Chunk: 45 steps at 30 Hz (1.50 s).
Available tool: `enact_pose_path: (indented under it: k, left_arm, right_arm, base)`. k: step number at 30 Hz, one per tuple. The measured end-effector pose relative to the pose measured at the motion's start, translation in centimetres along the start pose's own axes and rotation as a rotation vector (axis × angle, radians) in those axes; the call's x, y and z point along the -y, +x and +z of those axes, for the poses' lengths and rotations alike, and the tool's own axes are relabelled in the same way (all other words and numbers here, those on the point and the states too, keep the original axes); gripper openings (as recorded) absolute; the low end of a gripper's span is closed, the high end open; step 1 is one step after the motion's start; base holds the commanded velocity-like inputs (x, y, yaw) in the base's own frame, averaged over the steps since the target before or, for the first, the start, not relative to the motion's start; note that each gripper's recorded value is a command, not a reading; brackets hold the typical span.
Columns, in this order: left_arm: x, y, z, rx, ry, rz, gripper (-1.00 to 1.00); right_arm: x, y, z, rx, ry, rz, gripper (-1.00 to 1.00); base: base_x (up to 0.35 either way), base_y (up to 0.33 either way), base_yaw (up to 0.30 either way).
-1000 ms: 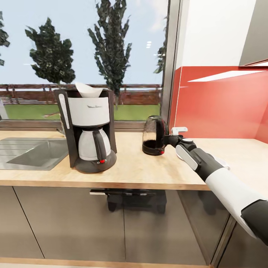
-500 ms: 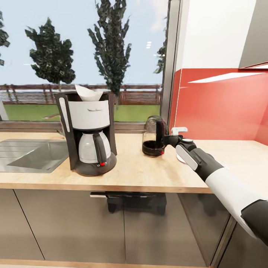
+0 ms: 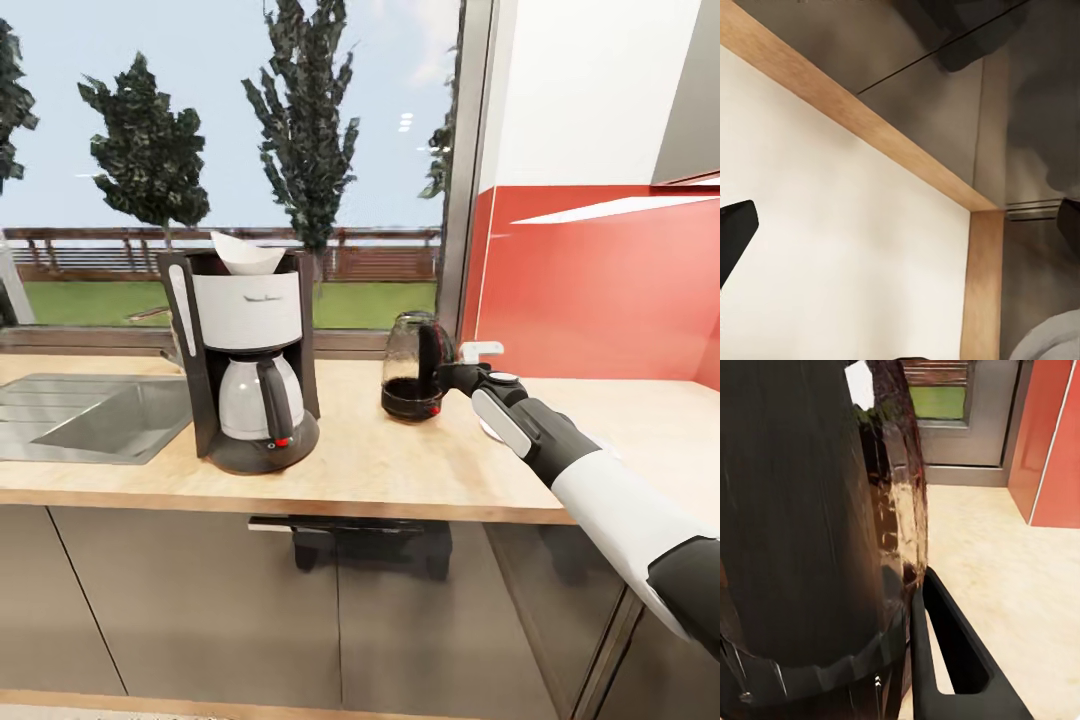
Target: Set up a coffee station on the kitchen countertop: keep the coffee maker on the countertop, move the bottle of coffee from the kitchen shelf to the counter next to the coffee maker, place a paper coffee filter on top of the coffee maker, put the saucer next to the coffee maker with the coffee cup on the saucer, and place the electric kettle next to the coffee maker.
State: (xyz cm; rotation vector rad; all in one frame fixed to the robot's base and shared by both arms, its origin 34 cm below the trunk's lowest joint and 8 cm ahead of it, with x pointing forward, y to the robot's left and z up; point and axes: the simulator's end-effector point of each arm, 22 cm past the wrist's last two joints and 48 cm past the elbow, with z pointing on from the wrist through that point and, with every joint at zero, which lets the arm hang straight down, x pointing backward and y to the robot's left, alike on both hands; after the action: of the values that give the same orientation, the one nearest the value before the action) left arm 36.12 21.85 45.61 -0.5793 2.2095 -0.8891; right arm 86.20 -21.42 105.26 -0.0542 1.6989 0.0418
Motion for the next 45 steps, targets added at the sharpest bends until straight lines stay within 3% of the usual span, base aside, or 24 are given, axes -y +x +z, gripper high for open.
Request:
enact_pose_path:
  k: [15, 26, 45]
  left_arm:
    - [0.01, -0.02, 0.01, 0.001, 0.000, 0.000, 1.00]
    - [0.20, -0.26, 0.07, 0.006, 0.006, 0.004, 1.00]
    - [0.19, -0.31, 0.08, 0.007, 0.005, 0.004, 1.00]
  right_arm:
    - [-0.04, -0.06, -0.04, 0.001, -0.001, 0.000, -1.00]
    - [-0.16, -0.62, -0.38, 0.009, -0.002, -0.001, -1.00]
    - [-0.19, -0.69, -0.44, 0.010, -0.002, -0.002, -1.00]
  base:
    - [0.000, 0.000, 0.022]
    - [0.000, 0.000, 0.202]
    - [0.000, 0.000, 0.085]
